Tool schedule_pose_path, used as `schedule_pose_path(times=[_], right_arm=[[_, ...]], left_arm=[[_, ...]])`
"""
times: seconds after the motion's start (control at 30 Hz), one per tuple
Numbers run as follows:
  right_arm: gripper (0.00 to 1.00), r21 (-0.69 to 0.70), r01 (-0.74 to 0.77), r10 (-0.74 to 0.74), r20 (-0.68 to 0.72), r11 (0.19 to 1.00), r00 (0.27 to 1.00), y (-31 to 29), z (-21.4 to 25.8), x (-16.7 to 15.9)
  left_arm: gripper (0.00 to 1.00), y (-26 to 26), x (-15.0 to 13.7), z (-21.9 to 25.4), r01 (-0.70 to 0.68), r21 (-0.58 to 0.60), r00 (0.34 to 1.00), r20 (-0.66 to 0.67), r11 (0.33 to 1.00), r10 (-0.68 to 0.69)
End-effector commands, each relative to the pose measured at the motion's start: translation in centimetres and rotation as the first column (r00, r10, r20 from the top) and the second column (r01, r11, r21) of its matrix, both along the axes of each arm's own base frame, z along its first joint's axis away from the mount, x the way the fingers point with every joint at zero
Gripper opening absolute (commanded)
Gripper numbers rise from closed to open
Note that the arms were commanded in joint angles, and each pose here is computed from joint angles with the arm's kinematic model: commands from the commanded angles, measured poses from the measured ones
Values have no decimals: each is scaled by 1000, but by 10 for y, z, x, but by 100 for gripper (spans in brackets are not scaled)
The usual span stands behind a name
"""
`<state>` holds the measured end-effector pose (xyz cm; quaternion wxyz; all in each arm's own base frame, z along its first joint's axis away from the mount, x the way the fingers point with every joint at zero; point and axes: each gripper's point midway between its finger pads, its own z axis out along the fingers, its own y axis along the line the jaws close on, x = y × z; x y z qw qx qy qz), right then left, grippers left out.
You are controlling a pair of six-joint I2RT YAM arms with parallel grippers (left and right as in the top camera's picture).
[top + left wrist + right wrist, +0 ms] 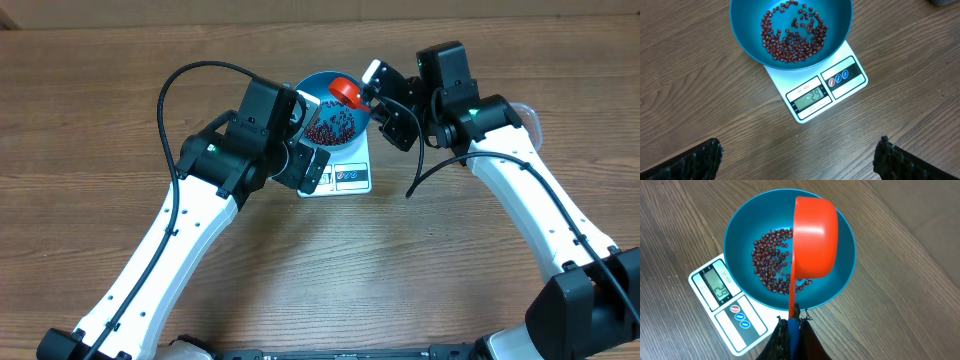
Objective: Scoop item into bowl and weigh 150g on scale
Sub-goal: 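Tilt the red scoop to pour beans into the teal bowl, then move the empty scoop back over the bean tub with the right gripper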
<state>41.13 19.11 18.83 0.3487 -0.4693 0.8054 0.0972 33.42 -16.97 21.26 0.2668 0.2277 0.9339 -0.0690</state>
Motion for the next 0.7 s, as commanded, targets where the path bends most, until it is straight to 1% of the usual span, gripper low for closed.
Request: schedule_pose_path(times=[0.0,0.13,0.33,0.4,0.5,0.57,0.67], right_arm=[[4,7,-36,36,75,999,997,5,25,3],[4,28,-9,7,58,1000,998,5,25,3],[4,114,129,-129,-14,985,992,-3,30,8],[3,143,207,-203,-42,968,978,-12,35,11],[4,149,410,-403,-71,900,912,-44,40,21],[4,117,552,-548,-71,825,834,-74,39,27],[4,25,688,-687,-45,725,725,-118,32,24]], left_arm=[[100,-1,2,7,18,-8,1000,19,1000,-18],[100,-1,2,7,18,-8,1000,20,1000,-18],[100,-1,2,7,18,-8,1000,20,1000,-18],[100,-1,2,7,18,-8,1000,20,1000,-18],[99,-1,2,7,18,-8,1000,20,1000,-18],[100,-1,2,7,18,-8,1000,19,1000,-18],[100,-1,2,7,18,-8,1000,20,1000,-18]])
